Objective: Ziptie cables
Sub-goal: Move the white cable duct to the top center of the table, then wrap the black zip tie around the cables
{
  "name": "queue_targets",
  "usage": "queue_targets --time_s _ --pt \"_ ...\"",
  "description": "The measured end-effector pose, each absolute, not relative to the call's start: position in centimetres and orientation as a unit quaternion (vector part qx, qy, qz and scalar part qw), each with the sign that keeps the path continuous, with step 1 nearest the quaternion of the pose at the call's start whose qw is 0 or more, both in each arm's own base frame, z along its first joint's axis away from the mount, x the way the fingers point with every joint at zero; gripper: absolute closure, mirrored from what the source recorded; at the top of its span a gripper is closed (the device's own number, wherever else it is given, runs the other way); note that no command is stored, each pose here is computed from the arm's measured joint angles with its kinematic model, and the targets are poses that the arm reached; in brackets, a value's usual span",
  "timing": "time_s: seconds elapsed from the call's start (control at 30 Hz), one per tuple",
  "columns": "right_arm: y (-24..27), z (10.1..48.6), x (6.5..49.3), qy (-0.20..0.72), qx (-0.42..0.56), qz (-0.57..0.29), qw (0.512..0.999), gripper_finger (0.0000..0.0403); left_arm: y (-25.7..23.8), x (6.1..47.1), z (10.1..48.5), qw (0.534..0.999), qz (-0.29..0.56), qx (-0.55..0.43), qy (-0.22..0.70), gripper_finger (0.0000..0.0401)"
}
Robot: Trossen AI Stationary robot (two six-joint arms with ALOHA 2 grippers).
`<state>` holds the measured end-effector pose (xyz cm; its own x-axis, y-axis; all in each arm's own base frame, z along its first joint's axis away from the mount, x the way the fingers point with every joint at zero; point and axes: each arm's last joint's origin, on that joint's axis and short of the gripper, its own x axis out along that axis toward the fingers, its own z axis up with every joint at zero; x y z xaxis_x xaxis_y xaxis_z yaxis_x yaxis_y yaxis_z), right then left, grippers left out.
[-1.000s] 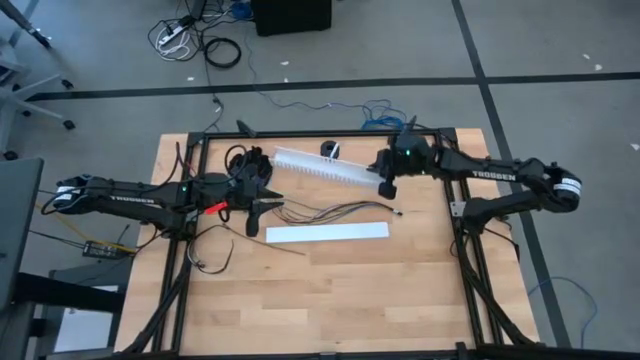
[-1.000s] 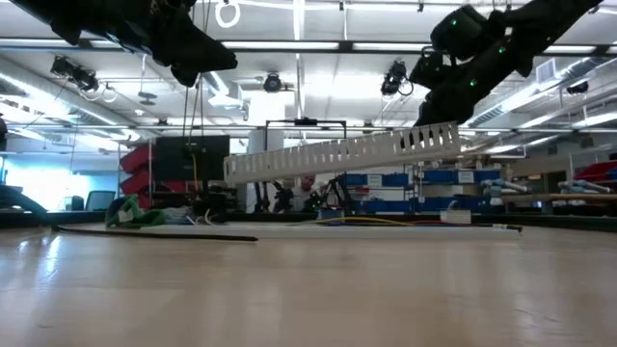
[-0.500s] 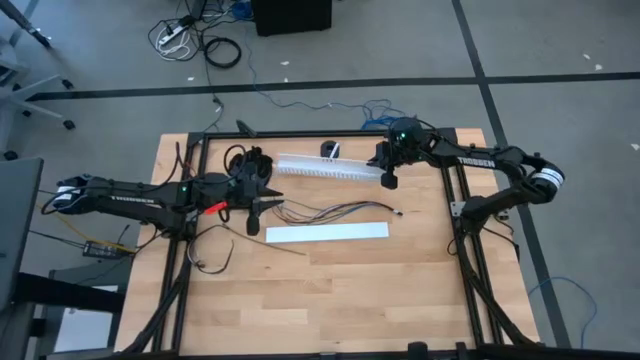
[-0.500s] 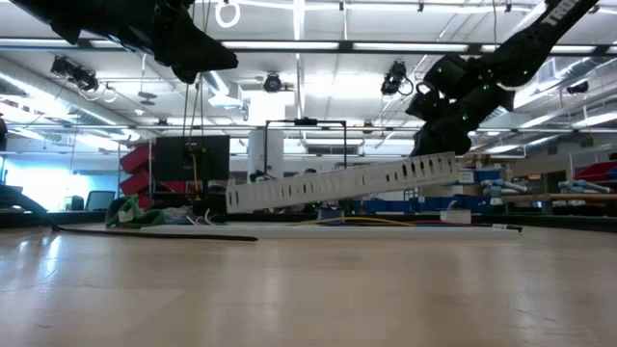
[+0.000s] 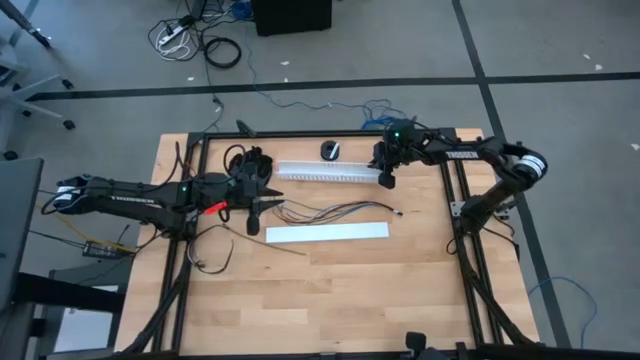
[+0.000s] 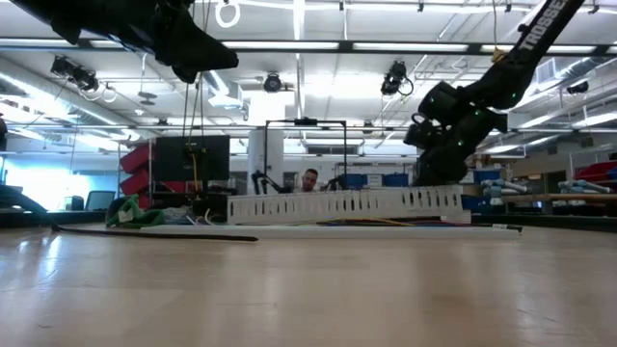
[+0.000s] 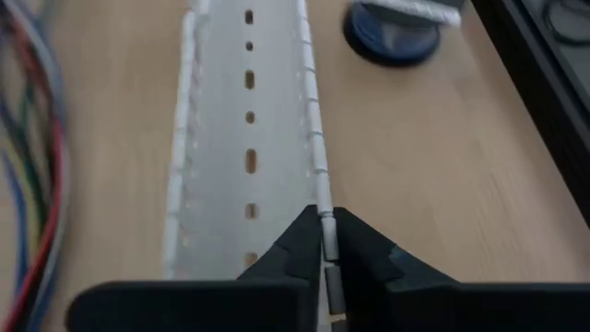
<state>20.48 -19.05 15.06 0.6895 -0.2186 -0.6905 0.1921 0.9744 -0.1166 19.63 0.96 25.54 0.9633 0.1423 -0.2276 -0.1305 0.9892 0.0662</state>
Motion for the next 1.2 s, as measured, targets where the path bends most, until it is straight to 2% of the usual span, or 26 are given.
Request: queue_targets --time_s 0.33,0.63,0.83,0.97,1.2 --pt "-19.0 15.6 20.4 0.378 0.001 -0.151 0.913 0.0292 1.0 19.6 25.6 0.991 0.070 0.027 0.115 0.0323" --pt "-16.4 19.8 20.5 0.317 -0.016 -0.138 0.938 0.0227 1.0 19.6 25.6 0.990 0.072 0.030 0.116 0.0323" --pt "-13.0 21.9 21.4 0.264 0.016 -0.051 0.963 0.0215 1.0 19.6 25.6 0.990 0.072 0.030 0.116 0.0323" --pt "-10.6 21.7 22.7 0.273 0.021 -0.004 0.962 0.0217 1.0 19.6 25.6 0.990 0.073 0.030 0.117 0.0323" --pt "-7.9 19.1 23.8 0.389 0.008 -0.073 0.918 0.0235 1.0 19.6 25.3 0.988 0.073 0.027 0.130 0.0323"
